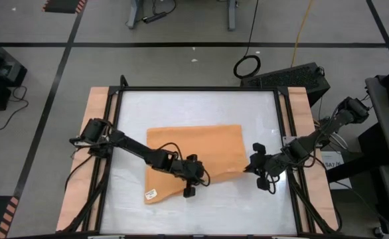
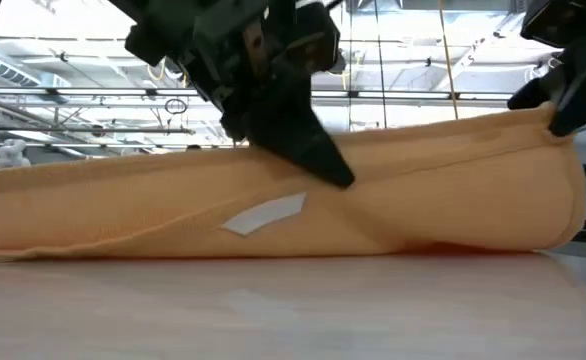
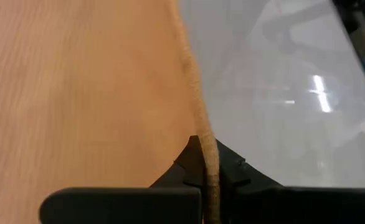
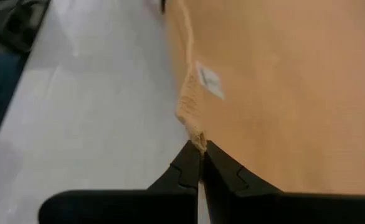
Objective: Roll towel
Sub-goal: Roll the yellow towel
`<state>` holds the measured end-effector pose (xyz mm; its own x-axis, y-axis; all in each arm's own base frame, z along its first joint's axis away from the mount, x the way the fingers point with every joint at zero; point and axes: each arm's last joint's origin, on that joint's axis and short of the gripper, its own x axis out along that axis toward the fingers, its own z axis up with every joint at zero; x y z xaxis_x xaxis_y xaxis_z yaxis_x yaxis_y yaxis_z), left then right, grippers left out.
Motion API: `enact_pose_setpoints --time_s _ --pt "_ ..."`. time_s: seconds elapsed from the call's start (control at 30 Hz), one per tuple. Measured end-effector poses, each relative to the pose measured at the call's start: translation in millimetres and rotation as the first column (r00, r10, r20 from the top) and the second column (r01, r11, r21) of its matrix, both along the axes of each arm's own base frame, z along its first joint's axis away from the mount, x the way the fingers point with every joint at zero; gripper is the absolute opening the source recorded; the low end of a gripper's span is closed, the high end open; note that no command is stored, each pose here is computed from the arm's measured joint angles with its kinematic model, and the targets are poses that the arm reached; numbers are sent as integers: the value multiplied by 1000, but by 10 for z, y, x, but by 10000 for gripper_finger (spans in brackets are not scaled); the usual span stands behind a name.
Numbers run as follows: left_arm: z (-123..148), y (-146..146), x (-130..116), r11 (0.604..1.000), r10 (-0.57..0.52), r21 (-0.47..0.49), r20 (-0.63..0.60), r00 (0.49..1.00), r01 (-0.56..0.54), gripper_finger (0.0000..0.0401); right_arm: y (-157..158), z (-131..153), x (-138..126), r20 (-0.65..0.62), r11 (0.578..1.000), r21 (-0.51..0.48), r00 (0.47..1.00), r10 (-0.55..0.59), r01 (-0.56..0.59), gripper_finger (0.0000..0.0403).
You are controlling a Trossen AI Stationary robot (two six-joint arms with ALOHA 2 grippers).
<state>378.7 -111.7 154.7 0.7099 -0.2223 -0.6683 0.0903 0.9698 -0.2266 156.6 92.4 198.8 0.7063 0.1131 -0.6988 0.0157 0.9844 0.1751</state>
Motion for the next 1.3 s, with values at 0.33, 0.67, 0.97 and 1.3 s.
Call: enact_pose_setpoints --time_s 0.33,0.67,0.97,1.3 --pt "-47 417 52 999 1 42 -56 998 2 5 -102 -36 -37 41 965 -150 977 -209 213 0" --pt "-81 716 83 999 35 40 -78 996 -32 8 -143 -134 -10 26 925 -233 953 -302 300 0" --pt "-119 885 110 988 -14 150 -54 998 22 10 -131 -211 7 -11 914 -228 938 -346 335 0" --pt "-112 815 -62 1000 0 11 -243 970 3 158 -132 -211 4 -14 915 -232 939 -343 331 0"
